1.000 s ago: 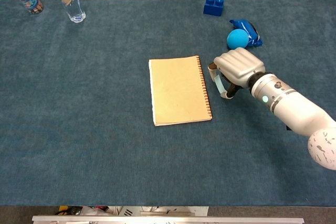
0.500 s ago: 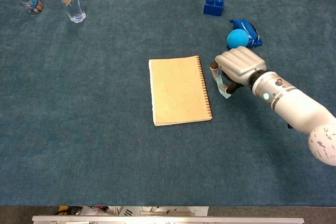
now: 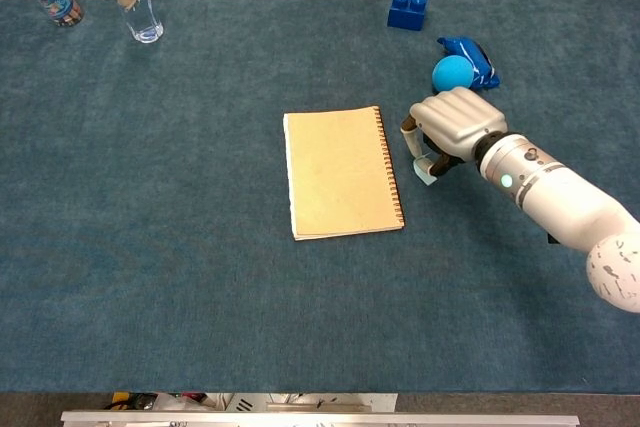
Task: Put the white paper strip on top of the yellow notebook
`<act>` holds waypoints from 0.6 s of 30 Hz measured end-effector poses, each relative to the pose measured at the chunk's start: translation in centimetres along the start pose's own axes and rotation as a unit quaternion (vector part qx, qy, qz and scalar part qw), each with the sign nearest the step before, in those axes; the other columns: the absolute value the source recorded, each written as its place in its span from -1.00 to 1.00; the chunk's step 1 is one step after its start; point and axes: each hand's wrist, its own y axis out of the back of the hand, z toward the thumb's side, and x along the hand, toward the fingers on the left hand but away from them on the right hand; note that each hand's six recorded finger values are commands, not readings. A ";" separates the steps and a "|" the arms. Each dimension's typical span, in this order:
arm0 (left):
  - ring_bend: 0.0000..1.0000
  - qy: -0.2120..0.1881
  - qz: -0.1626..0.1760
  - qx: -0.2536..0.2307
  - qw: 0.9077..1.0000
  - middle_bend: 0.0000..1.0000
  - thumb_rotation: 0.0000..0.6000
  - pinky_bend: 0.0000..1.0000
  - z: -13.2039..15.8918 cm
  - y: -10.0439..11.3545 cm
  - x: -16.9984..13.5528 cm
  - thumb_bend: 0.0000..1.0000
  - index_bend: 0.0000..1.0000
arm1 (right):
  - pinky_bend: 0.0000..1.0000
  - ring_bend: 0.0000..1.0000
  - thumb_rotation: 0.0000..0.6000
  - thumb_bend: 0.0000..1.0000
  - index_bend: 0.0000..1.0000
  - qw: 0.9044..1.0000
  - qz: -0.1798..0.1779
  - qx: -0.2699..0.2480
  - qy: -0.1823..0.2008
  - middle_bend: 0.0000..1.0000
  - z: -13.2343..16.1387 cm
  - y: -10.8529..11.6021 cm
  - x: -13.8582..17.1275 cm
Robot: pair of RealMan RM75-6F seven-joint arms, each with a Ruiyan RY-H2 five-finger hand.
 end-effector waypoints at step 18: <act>-0.43 0.000 -0.003 -0.002 1.000 -0.37 1.00 -0.54 0.1 0.1 -0.1 -0.48 -0.63 | 1.00 1.00 1.00 -0.30 0.31 0.977 0.062 -0.205 0.016 0.88 1.2 3.9 -0.5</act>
